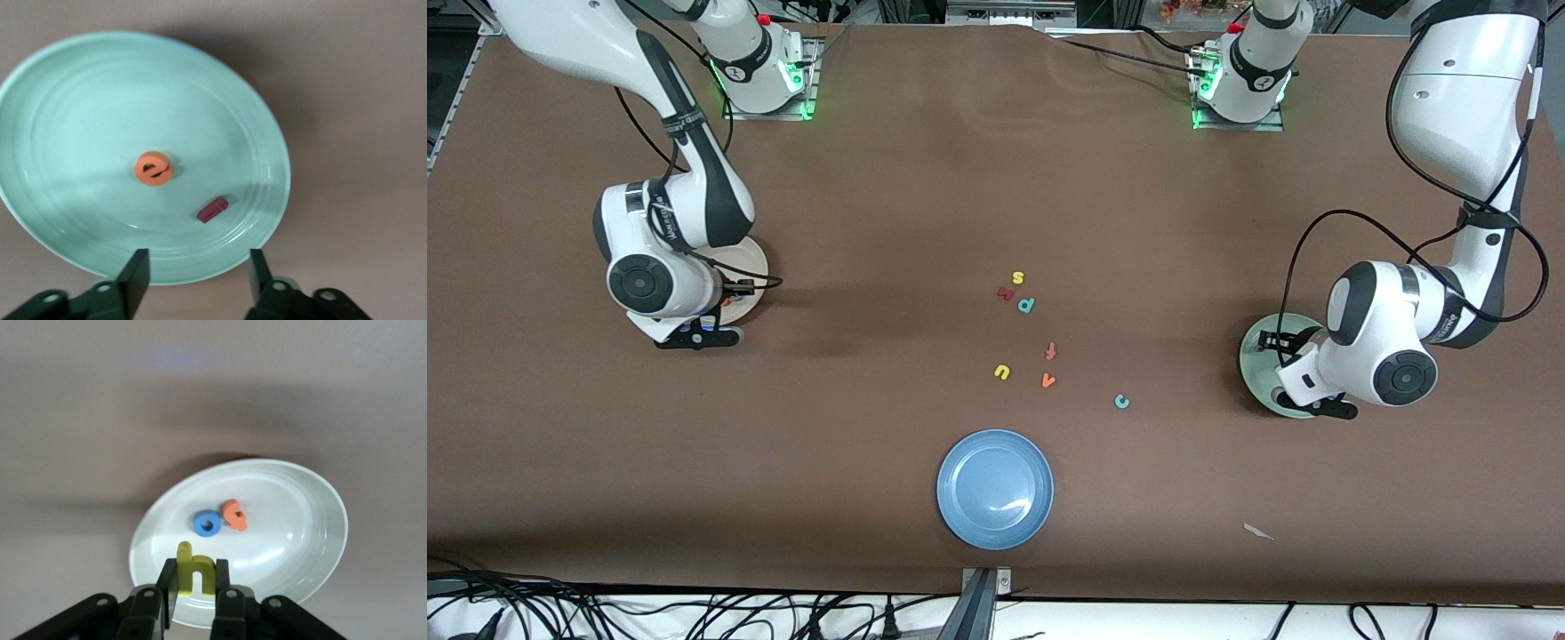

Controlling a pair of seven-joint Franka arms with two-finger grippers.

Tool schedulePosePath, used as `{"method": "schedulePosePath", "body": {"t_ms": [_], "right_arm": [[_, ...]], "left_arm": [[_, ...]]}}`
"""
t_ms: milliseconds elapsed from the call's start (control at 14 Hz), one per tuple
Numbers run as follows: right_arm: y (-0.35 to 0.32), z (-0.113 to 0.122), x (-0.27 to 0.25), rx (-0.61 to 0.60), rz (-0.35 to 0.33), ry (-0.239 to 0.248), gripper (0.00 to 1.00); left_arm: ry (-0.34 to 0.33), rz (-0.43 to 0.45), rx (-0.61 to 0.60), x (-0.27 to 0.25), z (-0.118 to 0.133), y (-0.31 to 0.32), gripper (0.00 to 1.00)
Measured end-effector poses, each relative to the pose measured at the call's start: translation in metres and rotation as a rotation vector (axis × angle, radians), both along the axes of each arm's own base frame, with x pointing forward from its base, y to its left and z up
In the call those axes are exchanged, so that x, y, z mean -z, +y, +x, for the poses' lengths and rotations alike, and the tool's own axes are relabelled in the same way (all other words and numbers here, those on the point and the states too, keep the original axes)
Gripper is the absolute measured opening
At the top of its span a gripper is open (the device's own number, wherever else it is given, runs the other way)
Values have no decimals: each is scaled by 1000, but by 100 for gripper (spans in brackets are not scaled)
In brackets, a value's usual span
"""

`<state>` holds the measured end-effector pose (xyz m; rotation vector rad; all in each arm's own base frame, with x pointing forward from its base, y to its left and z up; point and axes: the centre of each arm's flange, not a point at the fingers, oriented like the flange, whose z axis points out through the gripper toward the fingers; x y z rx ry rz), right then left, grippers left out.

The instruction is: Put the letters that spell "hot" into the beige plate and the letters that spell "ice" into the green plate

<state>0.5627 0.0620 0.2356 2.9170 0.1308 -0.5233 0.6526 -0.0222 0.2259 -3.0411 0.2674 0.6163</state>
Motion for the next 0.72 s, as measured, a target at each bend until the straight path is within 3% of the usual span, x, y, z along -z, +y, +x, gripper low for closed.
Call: {"method": "schedulePosePath", "body": {"t_ms": [215,429,716], "right_arm": [[-24,-5,17,-22,52,-19,26],[-27,-13,32,-31,63,-44,26],[-28,-21,40,-43,69,-33,26]], "left_arm": [[-28,-25,-2,-12,8,-24,100],[-42,-75,-28,-21,10,-60,100],[-109,-91,-118,-28,16,-100,100]]}}
